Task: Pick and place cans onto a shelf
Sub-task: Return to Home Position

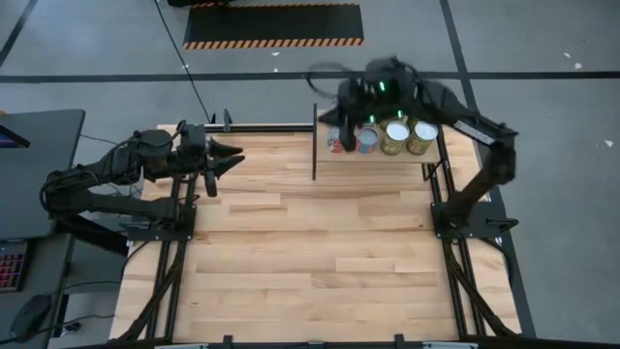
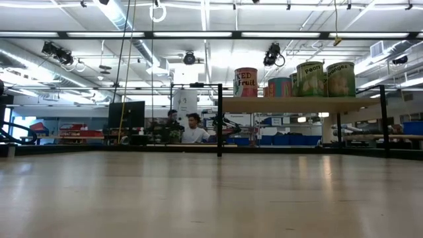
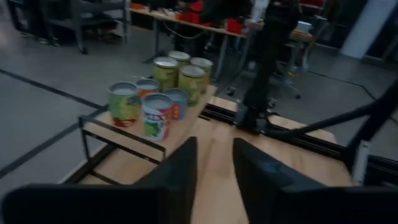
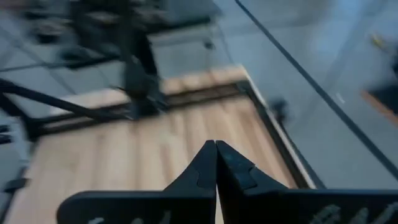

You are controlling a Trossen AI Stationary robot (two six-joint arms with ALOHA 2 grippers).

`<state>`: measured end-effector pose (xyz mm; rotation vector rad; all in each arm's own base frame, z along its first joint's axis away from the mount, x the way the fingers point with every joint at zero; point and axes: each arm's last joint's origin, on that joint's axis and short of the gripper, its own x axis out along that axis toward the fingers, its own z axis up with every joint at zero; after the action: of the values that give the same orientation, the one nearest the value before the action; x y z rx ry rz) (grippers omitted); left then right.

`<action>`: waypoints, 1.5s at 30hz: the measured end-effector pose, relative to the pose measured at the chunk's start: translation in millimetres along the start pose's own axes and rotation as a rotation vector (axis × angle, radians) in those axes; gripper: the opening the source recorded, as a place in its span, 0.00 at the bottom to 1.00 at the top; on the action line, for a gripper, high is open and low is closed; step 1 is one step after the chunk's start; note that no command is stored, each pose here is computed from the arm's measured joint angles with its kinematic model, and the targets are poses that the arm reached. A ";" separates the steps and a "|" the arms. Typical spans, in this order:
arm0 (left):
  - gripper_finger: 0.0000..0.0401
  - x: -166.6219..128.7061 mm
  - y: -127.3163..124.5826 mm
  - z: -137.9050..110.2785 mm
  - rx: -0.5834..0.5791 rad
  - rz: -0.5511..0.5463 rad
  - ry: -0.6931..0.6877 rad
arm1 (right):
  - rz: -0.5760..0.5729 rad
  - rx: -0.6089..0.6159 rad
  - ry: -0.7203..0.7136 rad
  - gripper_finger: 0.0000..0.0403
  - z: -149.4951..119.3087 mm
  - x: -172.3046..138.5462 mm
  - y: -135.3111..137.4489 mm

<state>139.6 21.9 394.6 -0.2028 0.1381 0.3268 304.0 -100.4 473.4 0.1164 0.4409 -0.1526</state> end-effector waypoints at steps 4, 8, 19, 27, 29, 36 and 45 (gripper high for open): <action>0.12 2.2 -1.0 -0.8 0.010 -0.067 0.022 | 0.098 -0.035 -0.095 0.01 -18.5 2.6 42.0; 0.02 9.1 -1.9 0.4 0.017 -0.137 0.025 | 0.219 0.024 -0.223 0.01 -43.1 -10.7 74.0; 0.02 19.4 7.8 18.0 0.065 -0.143 -0.136 | 0.468 0.082 -0.363 0.03 -94.8 -79.6 96.9; 0.09 19.3 10.7 21.6 -0.044 -0.090 -0.172 | 0.394 -0.118 -0.417 0.04 -107.7 -89.3 90.7; 0.09 18.4 9.8 23.1 -0.050 -0.103 -0.187 | 0.362 -0.160 -0.440 0.04 -109.0 -87.0 89.6; 0.07 -2.2 -0.5 9.7 0.089 -0.223 -0.068 | 0.416 -0.215 -0.439 0.04 -136.5 -90.0 83.4; 0.08 -23.3 -21.5 1.9 0.133 -0.409 -0.032 | 0.454 -0.161 -0.560 0.04 -215.4 -104.9 69.0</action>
<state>125.1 -4.6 404.1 -0.0901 0.0834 -0.0864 132.7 11.3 330.8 0.0102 -0.1384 0.2944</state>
